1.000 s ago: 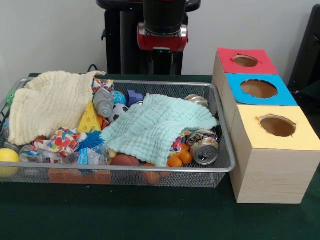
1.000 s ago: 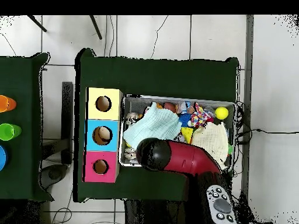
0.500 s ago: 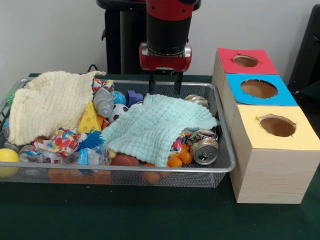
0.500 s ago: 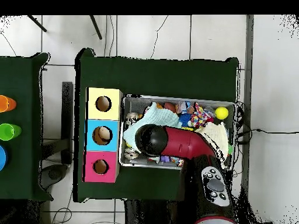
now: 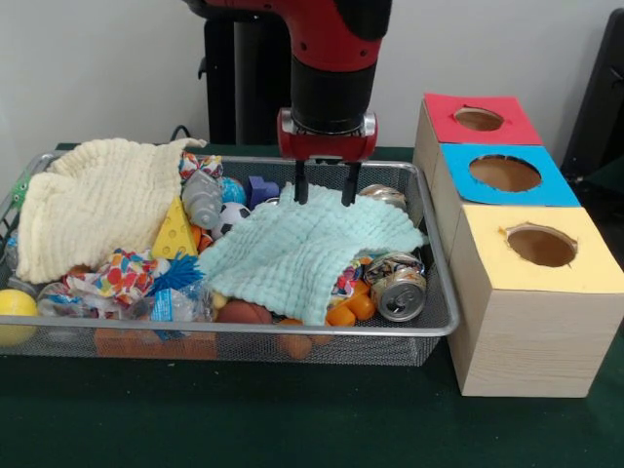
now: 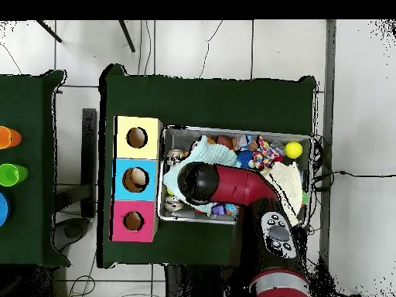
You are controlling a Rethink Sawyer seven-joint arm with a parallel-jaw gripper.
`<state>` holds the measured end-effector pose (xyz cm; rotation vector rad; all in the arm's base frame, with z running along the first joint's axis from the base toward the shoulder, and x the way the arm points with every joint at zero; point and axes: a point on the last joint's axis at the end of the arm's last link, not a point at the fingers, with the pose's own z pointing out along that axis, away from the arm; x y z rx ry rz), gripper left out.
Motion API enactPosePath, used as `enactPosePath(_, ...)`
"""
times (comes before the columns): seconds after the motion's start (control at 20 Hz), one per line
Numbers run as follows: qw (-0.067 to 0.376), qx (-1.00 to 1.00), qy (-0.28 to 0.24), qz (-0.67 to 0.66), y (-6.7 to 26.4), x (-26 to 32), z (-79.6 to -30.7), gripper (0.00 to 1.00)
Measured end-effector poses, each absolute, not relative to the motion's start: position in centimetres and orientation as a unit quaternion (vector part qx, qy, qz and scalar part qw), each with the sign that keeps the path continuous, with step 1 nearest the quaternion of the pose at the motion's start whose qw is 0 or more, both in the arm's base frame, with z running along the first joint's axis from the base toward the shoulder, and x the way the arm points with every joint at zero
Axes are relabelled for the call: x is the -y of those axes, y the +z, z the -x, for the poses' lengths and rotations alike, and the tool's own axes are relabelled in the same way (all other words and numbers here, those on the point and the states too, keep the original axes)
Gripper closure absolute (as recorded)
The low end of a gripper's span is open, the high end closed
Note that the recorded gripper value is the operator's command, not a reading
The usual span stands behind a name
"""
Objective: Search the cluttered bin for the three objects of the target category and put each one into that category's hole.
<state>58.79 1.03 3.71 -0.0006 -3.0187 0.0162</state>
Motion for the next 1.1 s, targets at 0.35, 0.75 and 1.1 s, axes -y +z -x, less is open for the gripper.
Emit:
enactPosePath(0.35, 0.047, 0.999, 0.013, -0.016, 1.4, -2.0, -58.2, 0.00)
enactPosePath(0.75, 0.010, 0.999, 0.029, -0.029, -0.3, -2.8, -58.2, 0.00)
enactPosePath(1.1, -0.013, 0.999, 0.040, -0.027, -0.8, -2.0, -58.5, 0.00)
